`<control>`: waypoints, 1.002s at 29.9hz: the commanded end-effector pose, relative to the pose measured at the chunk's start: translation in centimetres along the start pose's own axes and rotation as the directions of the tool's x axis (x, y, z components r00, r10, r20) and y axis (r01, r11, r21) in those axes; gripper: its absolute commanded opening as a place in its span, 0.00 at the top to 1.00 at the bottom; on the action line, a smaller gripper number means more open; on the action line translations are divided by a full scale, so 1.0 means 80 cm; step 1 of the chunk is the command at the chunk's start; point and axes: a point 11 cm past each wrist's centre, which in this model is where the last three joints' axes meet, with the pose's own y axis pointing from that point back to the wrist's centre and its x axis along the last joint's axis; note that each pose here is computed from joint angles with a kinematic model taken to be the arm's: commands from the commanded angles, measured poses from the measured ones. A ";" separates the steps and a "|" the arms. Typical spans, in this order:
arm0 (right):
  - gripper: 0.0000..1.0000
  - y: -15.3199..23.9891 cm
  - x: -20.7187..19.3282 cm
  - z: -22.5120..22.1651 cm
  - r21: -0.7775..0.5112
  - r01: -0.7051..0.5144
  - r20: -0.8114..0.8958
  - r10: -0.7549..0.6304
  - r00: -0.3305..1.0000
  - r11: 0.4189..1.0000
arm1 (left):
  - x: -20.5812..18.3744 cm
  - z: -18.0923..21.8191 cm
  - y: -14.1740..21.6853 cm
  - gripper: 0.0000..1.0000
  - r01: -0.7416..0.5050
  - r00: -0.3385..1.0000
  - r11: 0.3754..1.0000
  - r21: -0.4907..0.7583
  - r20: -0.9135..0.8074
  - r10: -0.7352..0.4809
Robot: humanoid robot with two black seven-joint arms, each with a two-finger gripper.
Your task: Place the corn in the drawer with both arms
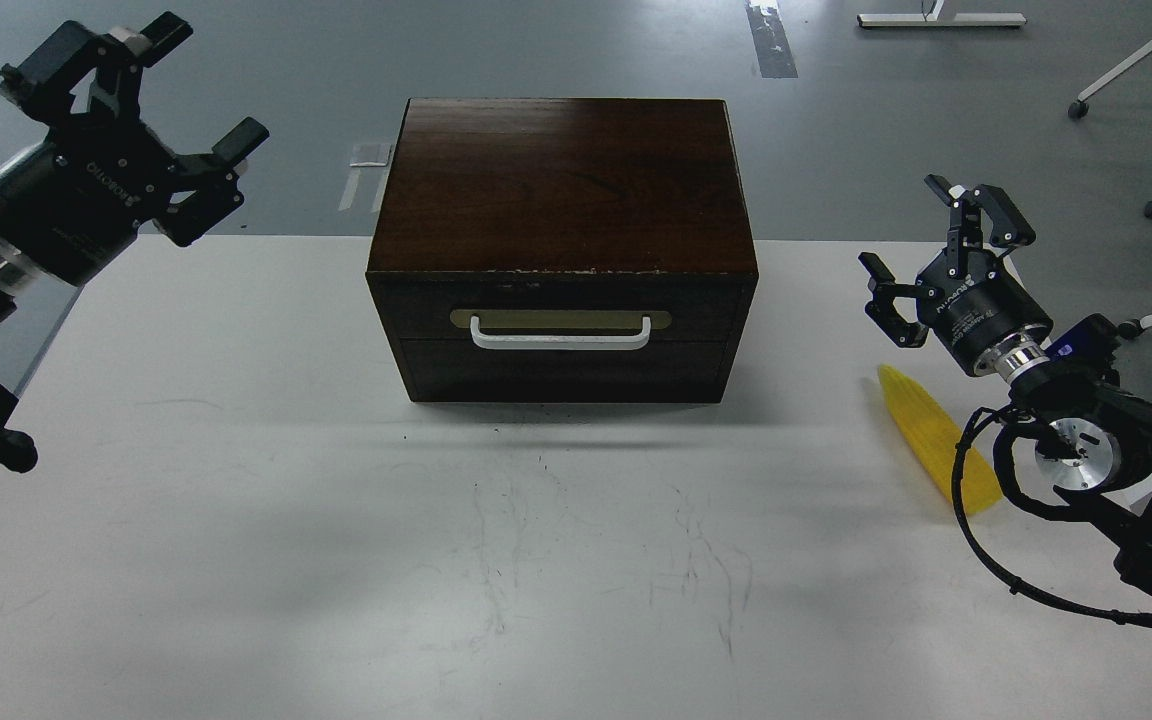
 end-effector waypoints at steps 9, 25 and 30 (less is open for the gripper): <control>0.00 0.011 -0.006 0.015 -0.058 0.095 0.022 -0.094 0.995 0.994 | -0.133 0.042 -0.125 0.02 0.489 0.503 0.836 0.247 0.703 -0.502; 0.00 0.018 0.011 0.019 -0.069 0.056 0.006 -0.056 0.998 0.996 | -0.197 -0.076 -0.178 0.02 0.404 -0.339 0.488 0.773 0.623 -0.705; 0.00 0.016 0.012 0.017 -0.065 0.052 0.000 -0.052 0.999 0.997 | -0.204 -0.094 -0.175 0.02 0.374 -0.430 0.444 0.814 0.576 -0.695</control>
